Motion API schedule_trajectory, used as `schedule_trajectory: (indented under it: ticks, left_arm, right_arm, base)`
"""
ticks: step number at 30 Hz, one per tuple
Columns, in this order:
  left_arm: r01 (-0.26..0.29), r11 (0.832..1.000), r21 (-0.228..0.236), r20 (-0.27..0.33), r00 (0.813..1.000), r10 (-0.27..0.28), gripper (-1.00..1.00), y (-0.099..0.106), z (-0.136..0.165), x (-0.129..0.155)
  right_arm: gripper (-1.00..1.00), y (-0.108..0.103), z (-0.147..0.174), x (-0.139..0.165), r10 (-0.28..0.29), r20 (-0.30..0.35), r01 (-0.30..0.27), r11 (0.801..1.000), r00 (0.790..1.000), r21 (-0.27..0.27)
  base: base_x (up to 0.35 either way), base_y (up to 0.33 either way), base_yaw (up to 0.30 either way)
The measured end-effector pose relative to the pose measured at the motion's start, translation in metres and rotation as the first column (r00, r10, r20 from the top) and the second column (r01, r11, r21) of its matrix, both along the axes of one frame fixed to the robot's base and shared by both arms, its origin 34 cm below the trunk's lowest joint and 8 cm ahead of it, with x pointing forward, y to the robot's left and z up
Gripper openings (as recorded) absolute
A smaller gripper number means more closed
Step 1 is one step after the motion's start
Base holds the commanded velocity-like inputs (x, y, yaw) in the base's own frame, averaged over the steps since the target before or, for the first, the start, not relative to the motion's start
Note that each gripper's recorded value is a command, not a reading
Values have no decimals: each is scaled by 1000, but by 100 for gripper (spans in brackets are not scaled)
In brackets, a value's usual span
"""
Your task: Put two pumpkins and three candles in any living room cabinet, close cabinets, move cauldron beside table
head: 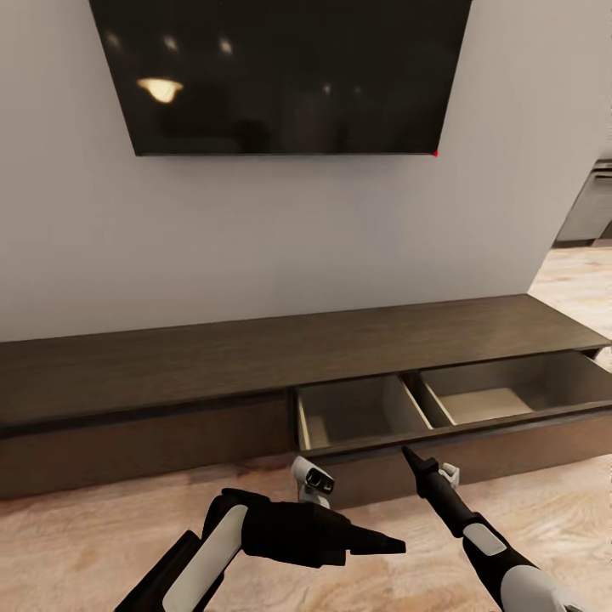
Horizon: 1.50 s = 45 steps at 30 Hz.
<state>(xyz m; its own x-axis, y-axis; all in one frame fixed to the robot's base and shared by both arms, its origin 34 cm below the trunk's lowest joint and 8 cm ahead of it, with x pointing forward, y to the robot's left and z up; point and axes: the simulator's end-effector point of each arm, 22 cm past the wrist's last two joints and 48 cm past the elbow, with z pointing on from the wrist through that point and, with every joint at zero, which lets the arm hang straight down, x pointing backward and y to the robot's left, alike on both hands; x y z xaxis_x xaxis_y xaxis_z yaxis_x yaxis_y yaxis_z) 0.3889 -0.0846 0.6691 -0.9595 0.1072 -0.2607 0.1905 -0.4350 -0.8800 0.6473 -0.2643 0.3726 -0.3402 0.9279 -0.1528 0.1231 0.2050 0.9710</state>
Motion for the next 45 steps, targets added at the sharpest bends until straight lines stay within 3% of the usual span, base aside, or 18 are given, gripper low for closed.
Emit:
schedule_trajectory:
  ticks: [45]
  left_arm:
    - [0,1000,1,0,1000,0,100,0,0,0]
  right_arm:
    - [-100,-9,0,0,-1,0,1,1000,1000,-16]
  base:
    - [-62,0,0]
